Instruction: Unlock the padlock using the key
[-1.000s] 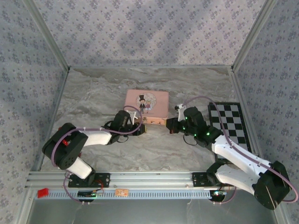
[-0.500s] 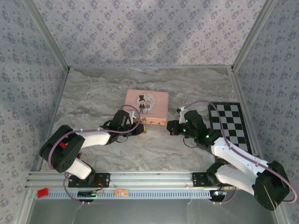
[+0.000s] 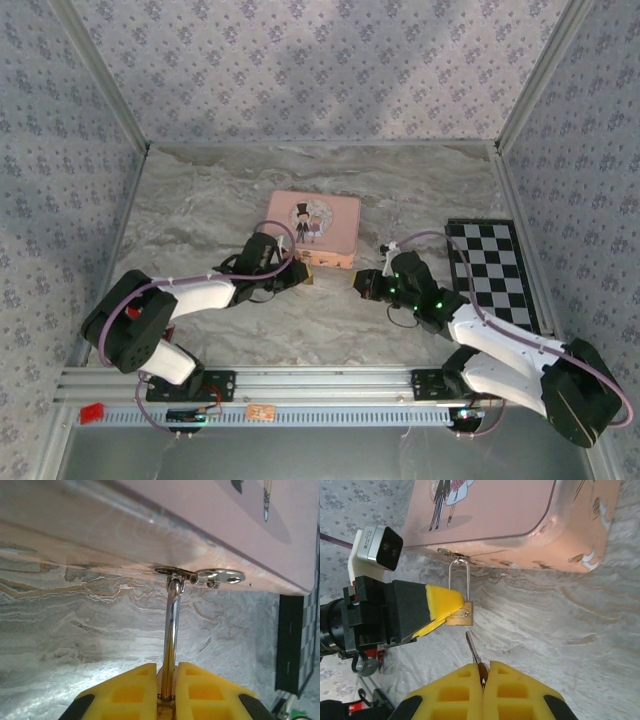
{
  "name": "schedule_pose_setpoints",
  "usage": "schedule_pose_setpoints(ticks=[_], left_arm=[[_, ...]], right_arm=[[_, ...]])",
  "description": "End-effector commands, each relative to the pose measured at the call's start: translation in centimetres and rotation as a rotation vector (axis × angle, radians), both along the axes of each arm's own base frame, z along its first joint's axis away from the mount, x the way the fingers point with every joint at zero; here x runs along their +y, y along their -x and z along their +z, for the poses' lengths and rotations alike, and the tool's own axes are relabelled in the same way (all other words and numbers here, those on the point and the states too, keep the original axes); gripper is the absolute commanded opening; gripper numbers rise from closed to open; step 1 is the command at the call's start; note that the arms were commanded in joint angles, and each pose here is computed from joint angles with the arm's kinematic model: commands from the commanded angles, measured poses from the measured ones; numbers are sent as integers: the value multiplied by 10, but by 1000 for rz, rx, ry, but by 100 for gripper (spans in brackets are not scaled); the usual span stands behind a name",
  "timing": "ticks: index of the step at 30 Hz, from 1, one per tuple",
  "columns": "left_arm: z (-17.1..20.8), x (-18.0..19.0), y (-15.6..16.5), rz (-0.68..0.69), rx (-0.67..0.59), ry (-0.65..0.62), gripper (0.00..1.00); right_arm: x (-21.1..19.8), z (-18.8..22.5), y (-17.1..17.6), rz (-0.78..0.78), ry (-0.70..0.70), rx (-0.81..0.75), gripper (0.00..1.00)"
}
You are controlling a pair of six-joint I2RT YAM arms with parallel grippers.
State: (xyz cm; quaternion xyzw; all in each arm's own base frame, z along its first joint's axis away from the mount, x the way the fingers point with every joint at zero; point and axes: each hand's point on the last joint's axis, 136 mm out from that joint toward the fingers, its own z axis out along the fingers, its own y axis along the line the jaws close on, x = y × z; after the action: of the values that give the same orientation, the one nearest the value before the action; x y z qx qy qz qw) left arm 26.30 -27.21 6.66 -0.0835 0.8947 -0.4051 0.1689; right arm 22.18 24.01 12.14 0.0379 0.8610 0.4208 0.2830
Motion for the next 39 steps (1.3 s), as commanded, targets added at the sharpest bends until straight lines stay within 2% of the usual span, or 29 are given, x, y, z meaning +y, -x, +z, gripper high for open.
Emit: schedule_pose_setpoints(ticks=[1,14,22,39], left_arm=[[14,3,-15,107,25,46,0],[18,6,-13,206,88,107,0],[17,-2,-5,223,114,140,0],[16,-1,-1,264,135,211,0]], right_arm=[[10,2,-4,-67,-109,42,0],[9,-24,8,-172,-190,162,0],[32,-22,11,-114,-264,211,0],[51,-30,13,-117,-384,289,0]])
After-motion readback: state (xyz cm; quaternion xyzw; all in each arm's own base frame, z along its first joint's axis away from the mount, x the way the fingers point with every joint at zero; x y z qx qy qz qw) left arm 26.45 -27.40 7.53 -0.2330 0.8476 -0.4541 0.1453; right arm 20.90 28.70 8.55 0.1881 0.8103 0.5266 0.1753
